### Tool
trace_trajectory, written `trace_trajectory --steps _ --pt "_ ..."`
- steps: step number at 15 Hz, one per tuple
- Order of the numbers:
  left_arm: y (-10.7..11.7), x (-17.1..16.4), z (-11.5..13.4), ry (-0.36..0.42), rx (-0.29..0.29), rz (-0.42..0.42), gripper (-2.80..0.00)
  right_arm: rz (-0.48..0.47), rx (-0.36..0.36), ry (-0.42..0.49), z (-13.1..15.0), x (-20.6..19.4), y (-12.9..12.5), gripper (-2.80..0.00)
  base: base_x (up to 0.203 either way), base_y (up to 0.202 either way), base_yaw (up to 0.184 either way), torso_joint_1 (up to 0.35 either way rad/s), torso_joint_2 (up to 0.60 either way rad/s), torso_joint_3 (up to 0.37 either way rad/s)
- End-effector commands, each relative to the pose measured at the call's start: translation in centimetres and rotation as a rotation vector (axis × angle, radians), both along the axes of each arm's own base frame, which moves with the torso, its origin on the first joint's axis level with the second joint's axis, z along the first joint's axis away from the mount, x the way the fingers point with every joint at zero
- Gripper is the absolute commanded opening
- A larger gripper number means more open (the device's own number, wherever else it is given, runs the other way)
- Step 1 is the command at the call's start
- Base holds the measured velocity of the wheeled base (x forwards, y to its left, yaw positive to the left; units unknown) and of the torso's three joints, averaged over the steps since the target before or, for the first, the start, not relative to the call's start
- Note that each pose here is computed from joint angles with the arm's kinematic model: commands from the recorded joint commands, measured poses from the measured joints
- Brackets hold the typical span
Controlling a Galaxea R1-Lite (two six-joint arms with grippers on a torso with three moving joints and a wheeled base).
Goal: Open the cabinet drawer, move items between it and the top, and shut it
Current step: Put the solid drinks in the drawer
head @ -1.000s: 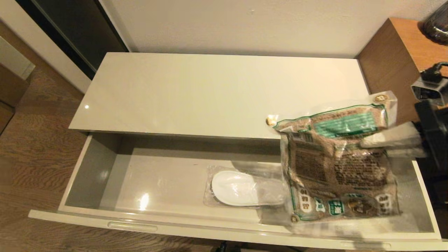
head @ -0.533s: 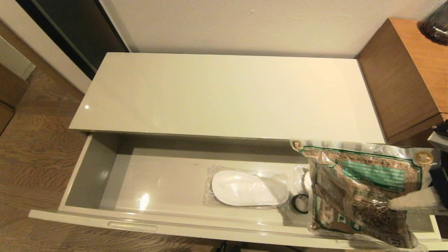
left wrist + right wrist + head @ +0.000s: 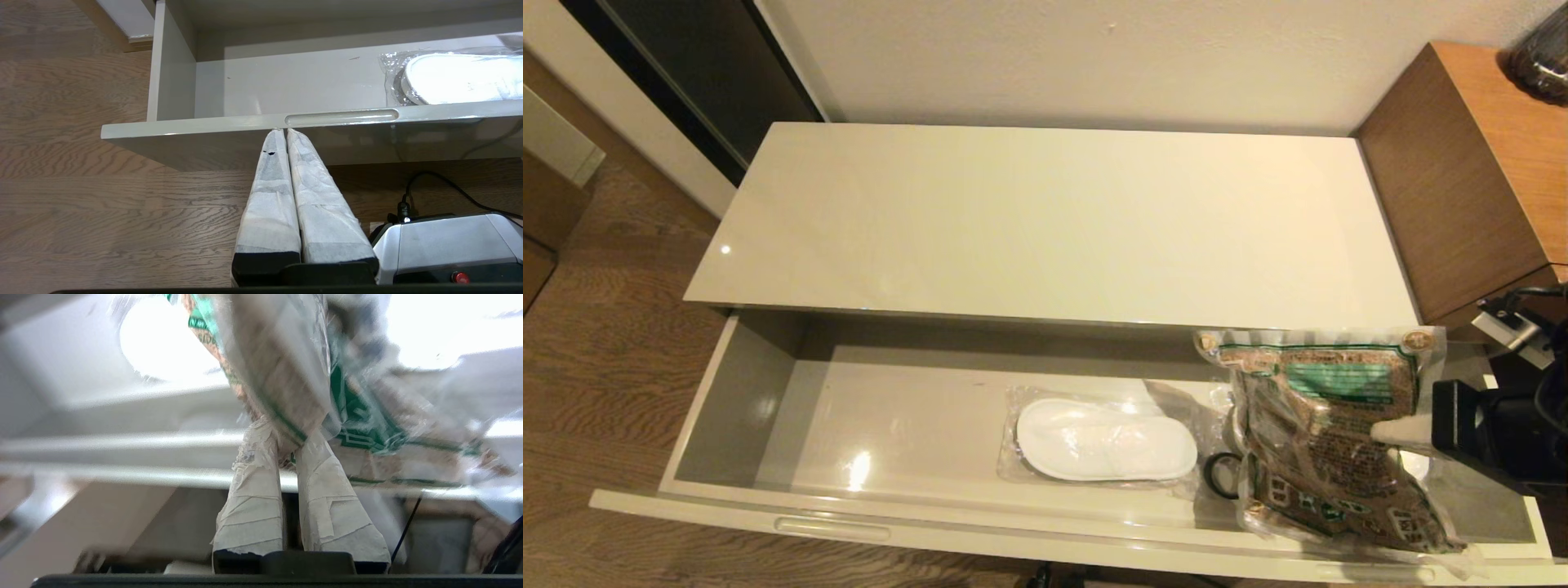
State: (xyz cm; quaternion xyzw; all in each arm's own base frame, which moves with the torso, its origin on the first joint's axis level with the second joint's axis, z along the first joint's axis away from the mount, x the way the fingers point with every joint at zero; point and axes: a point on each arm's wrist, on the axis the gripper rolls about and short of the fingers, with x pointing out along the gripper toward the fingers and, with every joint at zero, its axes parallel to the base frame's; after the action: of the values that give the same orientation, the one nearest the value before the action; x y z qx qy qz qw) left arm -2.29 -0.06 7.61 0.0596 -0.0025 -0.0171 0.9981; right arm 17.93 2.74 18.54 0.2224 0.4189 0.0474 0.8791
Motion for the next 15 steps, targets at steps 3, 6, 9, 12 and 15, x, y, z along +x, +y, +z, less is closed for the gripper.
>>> trace_trajectory --steps 3,6,9,12,15 --pt "0.0 0.0 0.0 0.001 0.001 0.001 -2.8 -0.03 -0.09 0.066 -2.5 -0.1 -0.1 -2.8 0.0 0.0 0.0 0.0 0.0 0.0" --pt "0.0 0.0 0.0 0.001 0.001 0.001 -2.8 -0.028 -0.149 0.032 -3.6 0.7 0.4 0.0 0.0 0.0 0.0 0.0 0.0 0.0" --pt "0.0 0.0 0.0 0.001 0.001 0.001 -2.8 0.033 -0.158 0.035 -3.7 0.4 1.5 0.0 0.0 0.0 0.0 0.0 0.0 0.0" --pt "0.0 0.0 0.0 0.001 0.001 0.001 -2.8 0.095 -0.285 0.02 -4.5 -0.7 3.0 0.0 0.0 0.0 0.0 0.0 0.0 0.0" --pt "0.0 0.0 0.0 0.001 0.001 0.001 -2.8 0.088 -0.35 -0.062 -3.5 -1.5 3.2 0.0 0.0 0.0 0.0 0.0 0.0 0.0"
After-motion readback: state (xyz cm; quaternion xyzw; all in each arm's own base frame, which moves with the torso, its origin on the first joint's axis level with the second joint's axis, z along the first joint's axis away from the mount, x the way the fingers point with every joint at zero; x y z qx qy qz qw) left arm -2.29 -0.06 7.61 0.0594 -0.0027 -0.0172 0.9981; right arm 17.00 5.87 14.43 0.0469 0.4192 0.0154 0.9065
